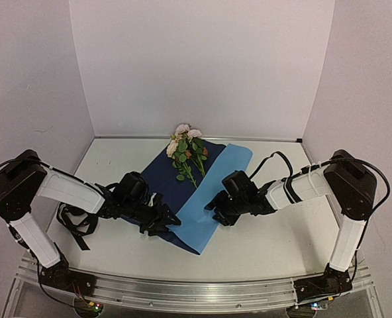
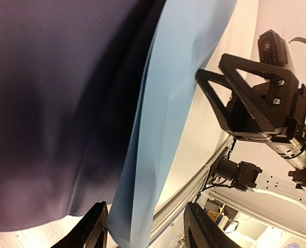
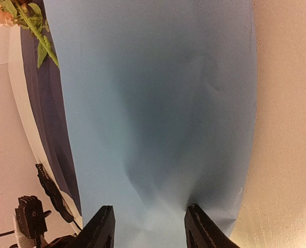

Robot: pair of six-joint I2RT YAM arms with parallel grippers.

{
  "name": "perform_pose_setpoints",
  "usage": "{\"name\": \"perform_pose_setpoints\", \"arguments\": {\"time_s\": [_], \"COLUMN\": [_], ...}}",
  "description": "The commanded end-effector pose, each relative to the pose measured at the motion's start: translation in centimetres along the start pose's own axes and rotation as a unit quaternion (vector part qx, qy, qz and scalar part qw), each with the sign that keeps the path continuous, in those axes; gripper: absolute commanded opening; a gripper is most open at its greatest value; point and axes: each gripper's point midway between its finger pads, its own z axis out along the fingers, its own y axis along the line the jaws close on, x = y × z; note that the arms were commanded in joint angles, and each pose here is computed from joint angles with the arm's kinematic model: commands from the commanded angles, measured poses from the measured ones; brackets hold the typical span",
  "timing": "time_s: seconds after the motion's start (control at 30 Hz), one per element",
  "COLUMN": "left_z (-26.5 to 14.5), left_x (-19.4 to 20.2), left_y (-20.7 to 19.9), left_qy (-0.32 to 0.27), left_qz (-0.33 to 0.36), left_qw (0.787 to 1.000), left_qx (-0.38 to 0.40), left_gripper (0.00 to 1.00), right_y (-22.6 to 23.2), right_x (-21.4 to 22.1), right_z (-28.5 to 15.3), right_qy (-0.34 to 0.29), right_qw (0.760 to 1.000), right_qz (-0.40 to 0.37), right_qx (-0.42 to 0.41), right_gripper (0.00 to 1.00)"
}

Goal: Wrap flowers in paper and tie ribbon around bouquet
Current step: Pick up the right corner of the flattened wrapping paper from the center of the board.

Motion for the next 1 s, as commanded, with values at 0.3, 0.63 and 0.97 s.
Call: {"name": "perform_pose_setpoints", "arguments": {"time_s": [0.3, 0.63, 0.97], "left_z": [-1.8, -1.0, 0.2], "left_x": [-0.5, -2.3, -4.5], "left_y": [-2.5, -2.6, -3.5], "left_qy": [-0.053, -0.080, -0.079], "left_qz": [-0.037, -0.015, 0.071], "left_qw": [0.996, 0.996, 0.994], "left_qx": [0.058, 0.041, -0.016], "left_gripper": [0.51, 0.37, 0.00], "right_y": [0.2, 0.1, 0.9], "right_x": [0.1, 0.1, -0.6], "right_z": [0.2, 0.0, -1.5], "right_qy": [-0.001, -0.001, -0.023], "right_qw": [1.000, 1.000, 0.999], "right_qz": [-0.006, -0.010, -0.029], "right_qx": [-0.006, -0.006, -0.014], "right_gripper": [0.48, 0.48, 0.48]}}
